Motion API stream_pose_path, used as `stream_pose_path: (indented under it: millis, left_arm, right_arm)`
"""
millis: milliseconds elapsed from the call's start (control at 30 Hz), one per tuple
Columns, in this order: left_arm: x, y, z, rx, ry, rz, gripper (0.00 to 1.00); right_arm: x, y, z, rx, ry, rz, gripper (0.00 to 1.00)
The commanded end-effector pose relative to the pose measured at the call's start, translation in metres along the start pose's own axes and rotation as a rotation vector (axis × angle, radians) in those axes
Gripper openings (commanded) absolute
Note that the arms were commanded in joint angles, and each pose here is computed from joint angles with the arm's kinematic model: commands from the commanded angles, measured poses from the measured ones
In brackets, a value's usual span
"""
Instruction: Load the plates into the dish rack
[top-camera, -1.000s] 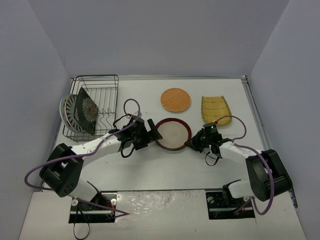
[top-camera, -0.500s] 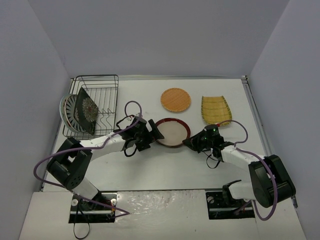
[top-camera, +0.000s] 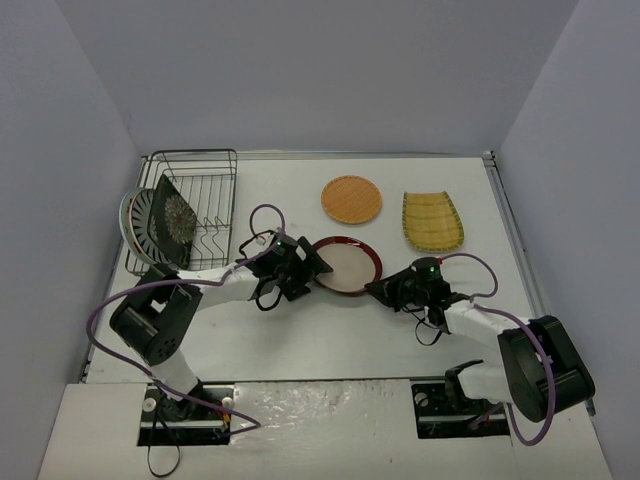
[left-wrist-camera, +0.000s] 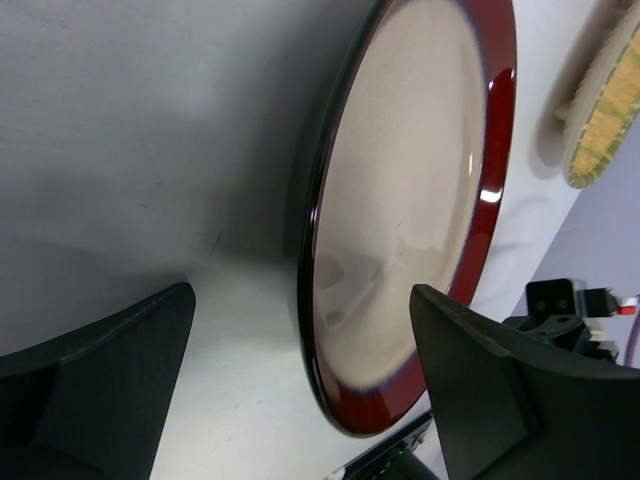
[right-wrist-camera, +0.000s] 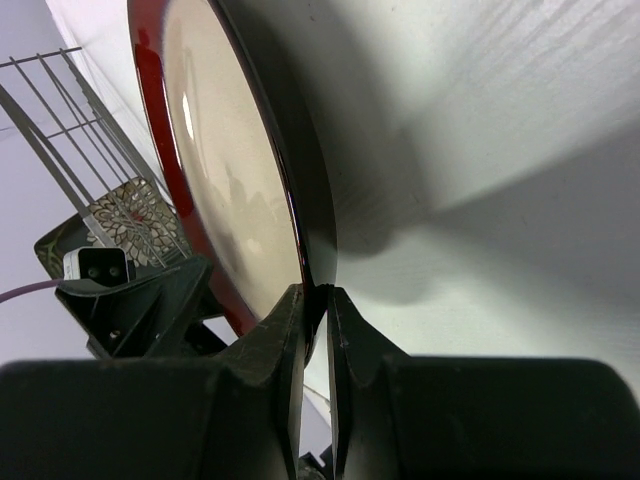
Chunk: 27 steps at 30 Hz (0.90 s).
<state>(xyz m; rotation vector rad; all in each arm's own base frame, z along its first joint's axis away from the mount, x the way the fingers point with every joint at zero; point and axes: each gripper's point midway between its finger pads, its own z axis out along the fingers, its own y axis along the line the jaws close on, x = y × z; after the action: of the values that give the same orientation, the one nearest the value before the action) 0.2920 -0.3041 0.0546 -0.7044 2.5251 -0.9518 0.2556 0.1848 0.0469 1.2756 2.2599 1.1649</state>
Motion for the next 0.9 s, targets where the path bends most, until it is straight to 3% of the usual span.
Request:
stream_pose_path:
  millis: [0, 400, 633, 733, 867]
  left_arm:
    - [-0.013, -0.049, -0.001, 0.144, -0.037, -0.055, 0.80]
    - [-0.021, -0.060, 0.007, 0.217, -0.072, -0.114, 0.39]
    - [-0.025, -0.069, -0.002, 0.249, -0.091, -0.103, 0.00]
    - [-0.026, -0.075, -0.008, 0.268, -0.097, -0.095, 0.00]
    - [-0.031, -0.090, -0.024, 0.310, -0.121, -0.064, 0.00]
  right_arm:
    - [0.012, 0.074, -0.022, -0.275, 0.056, -0.021, 0.00]
    - [0.015, 0.067, -0.028, -0.288, 0.068, 0.002, 0.00]
    - [0.014, 0.055, -0.030, -0.232, 0.047, -0.040, 0.00]
    - [0.012, 0.051, -0.032, -0.193, 0.026, -0.082, 0.01]
    - [0.008, 0.053, -0.041, -0.164, -0.015, -0.158, 0.34]
